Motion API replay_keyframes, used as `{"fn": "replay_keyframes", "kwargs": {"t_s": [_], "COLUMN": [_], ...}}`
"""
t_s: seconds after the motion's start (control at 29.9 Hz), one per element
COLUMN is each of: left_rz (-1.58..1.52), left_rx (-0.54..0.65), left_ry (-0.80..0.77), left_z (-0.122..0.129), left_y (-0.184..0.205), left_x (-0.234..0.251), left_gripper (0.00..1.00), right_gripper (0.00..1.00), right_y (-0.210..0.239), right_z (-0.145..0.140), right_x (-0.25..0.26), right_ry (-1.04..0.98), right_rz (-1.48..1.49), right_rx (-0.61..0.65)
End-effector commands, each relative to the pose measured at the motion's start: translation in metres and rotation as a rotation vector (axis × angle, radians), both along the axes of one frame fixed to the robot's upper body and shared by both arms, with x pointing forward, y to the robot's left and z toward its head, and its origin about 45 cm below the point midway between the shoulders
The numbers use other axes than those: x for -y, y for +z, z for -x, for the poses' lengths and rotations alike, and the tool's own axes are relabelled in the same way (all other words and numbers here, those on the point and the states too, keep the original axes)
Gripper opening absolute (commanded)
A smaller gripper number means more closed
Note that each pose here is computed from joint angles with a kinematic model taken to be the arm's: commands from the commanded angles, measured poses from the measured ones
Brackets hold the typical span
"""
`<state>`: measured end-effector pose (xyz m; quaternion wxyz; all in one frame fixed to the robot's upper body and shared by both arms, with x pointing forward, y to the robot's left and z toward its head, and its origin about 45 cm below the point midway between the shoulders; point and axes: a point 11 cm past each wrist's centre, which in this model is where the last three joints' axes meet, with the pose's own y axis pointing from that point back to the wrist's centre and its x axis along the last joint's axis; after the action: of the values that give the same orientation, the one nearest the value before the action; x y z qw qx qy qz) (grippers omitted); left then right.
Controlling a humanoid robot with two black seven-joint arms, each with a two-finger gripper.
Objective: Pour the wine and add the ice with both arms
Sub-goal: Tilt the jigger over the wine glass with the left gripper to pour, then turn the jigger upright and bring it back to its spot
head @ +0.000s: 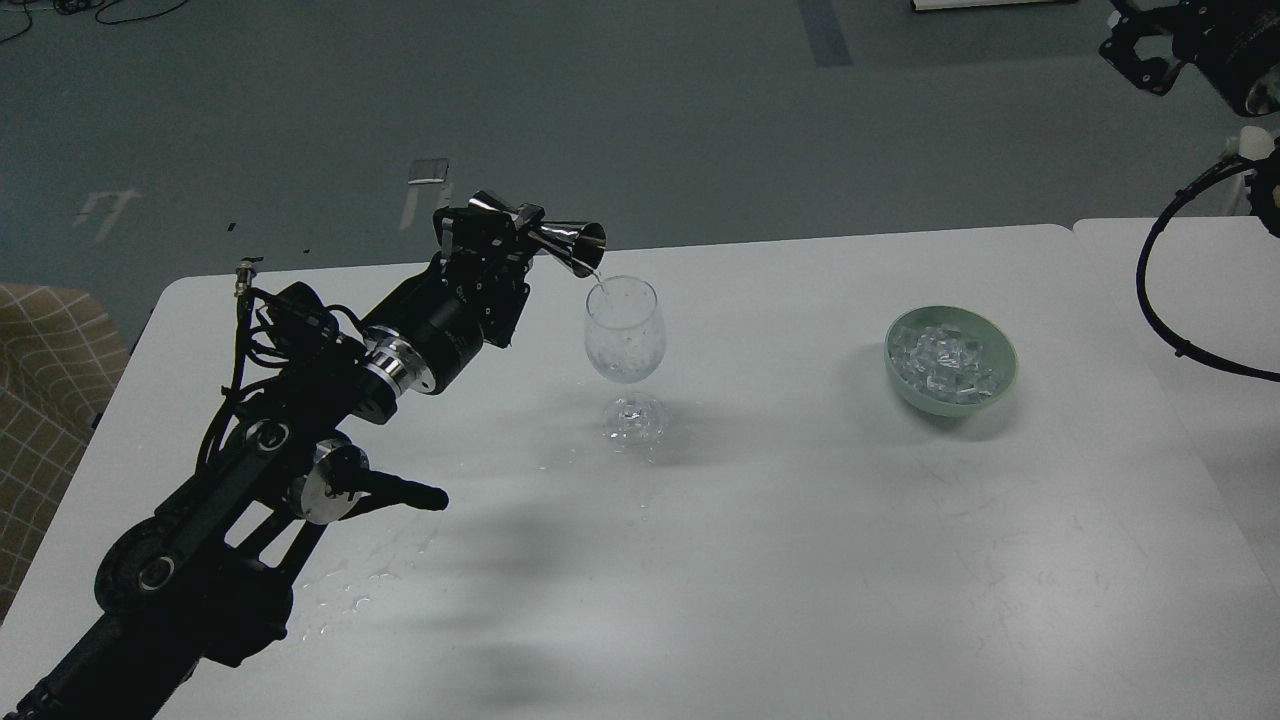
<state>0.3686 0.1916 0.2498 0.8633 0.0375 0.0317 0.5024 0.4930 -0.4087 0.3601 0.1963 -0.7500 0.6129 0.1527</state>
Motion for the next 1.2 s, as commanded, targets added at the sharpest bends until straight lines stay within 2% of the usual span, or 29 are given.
{"fn": "replay_keyframes", "kwargs": {"t_s": [0.0, 0.23, 0.47, 0.63, 0.8, 0.94, 1.0, 1.17], "left_rz": [-0.117, -0.152, -0.280, -0.335, -0.287, -0.186, -0.098, 0.105], "left_rx": [0.059, 0.107, 0.240, 0.274, 0.249, 0.171, 0.131, 0.122], "left_ry": [-0.032, -0.050, -0.094, -0.093, -0.079, -0.049, 0.038, 0.148], "left_z": [0.000, -0.005, -0.014, -0.016, -0.015, -0.007, -0.005, -0.006], "left_y": [0.000, 0.012, 0.039, 0.045, 0.043, 0.024, 0.016, 0.022], "left_x": [0.005, 0.011, 0.024, 0.018, 0.017, 0.009, -0.008, -0.036], "left_gripper": [0.05, 0.05, 0.05, 0.05, 0.05, 0.03, 0.03, 0.03], "right_gripper": [1.00, 1.00, 1.00, 1.00, 1.00, 1.00, 1.00, 1.00], "right_y": [0.000, 0.001, 0.002, 0.003, 0.002, 0.000, -0.001, -0.003], "right_z": [0.000, 0.000, 0.001, 0.001, 0.002, 0.002, 0.003, 0.006], "right_x": [0.000, 0.002, 0.004, 0.005, 0.005, 0.006, 0.006, 0.019], "right_ry": [0.000, -0.002, -0.007, -0.008, -0.005, -0.005, -0.006, -0.031], "right_rz": [-0.001, 0.001, 0.005, -0.001, 0.001, 0.002, 0.003, 0.017], "right_rx": [0.002, 0.002, 0.004, 0.007, 0.007, 0.002, 0.001, -0.012]}}
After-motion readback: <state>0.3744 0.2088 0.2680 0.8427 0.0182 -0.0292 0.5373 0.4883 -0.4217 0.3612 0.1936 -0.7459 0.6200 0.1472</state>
